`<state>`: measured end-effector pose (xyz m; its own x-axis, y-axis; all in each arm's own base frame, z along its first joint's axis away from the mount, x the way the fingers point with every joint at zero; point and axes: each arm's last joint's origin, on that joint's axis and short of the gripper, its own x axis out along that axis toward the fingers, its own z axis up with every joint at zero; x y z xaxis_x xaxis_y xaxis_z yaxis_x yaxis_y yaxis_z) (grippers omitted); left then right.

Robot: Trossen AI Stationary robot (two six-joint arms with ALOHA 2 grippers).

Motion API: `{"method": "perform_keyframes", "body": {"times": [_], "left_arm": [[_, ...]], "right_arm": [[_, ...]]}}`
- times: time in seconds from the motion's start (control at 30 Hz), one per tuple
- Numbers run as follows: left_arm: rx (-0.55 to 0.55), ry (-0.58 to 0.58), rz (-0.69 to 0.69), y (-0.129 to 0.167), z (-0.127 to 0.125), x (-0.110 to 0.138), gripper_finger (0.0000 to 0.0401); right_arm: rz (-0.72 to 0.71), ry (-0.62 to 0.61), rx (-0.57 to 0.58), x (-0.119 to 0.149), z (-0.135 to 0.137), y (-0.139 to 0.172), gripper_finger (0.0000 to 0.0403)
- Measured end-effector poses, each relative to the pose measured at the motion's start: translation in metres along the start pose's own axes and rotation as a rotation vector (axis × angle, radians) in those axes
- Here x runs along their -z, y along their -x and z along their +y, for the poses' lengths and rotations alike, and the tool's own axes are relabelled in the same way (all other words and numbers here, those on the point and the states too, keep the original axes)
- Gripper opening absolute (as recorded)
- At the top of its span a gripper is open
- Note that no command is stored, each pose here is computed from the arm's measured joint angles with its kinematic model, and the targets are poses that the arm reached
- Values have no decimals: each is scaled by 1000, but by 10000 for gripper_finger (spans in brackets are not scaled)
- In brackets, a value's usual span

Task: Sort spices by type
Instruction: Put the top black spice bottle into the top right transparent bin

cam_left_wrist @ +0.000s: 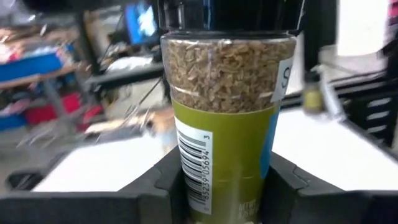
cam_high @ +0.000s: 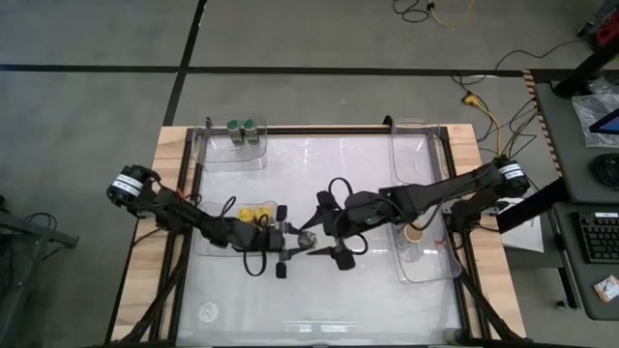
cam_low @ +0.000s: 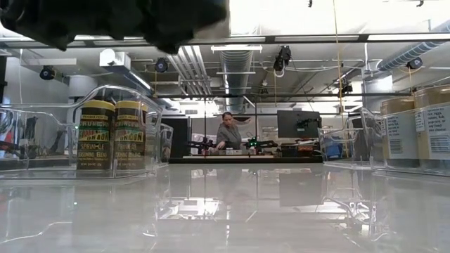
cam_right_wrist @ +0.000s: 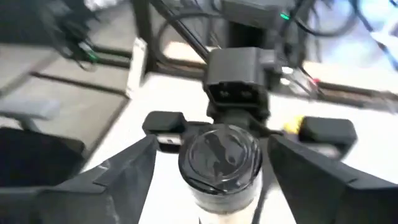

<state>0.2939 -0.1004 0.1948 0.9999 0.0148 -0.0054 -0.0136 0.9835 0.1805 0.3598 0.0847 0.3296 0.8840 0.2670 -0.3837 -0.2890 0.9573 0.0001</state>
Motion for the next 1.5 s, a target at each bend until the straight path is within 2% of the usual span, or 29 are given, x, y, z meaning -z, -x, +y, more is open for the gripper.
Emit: {"method": "perform_keyframes", "body": {"times": [0.2, 0.33, 0.6, 0.9, 1.07, 1.27, 1.4, 1.5], "left_arm": [[-133, 35, 120, 1, 2, 16, 131], [-184, 47, 160, 0, 2, 23, 132], [-251, 72, 192, -1, 2, 33, 134], [-254, 75, 191, -1, 3, 33, 134], [-252, 50, 192, -1, 3, 32, 139], [-242, 31, 174, 0, 1, 27, 191], [-231, 11, 161, 8, -1, 19, 239], [-190, 14, 136, 21, -4, 12, 264]], "right_arm": [[191, 8, 208, 13, -6, -7, 332], [240, 15, 231, 21, -8, -19, 333], [279, 44, 256, 22, -11, -31, 290], [305, 65, 293, 24, -14, -30, 225], [304, 56, 297, 24, -15, -30, 202], [286, 46, 296, 18, -16, -21, 207], [334, -3, 317, 13, -17, 3, 207], [411, -65, 391, 15, -20, 30, 199]]}}
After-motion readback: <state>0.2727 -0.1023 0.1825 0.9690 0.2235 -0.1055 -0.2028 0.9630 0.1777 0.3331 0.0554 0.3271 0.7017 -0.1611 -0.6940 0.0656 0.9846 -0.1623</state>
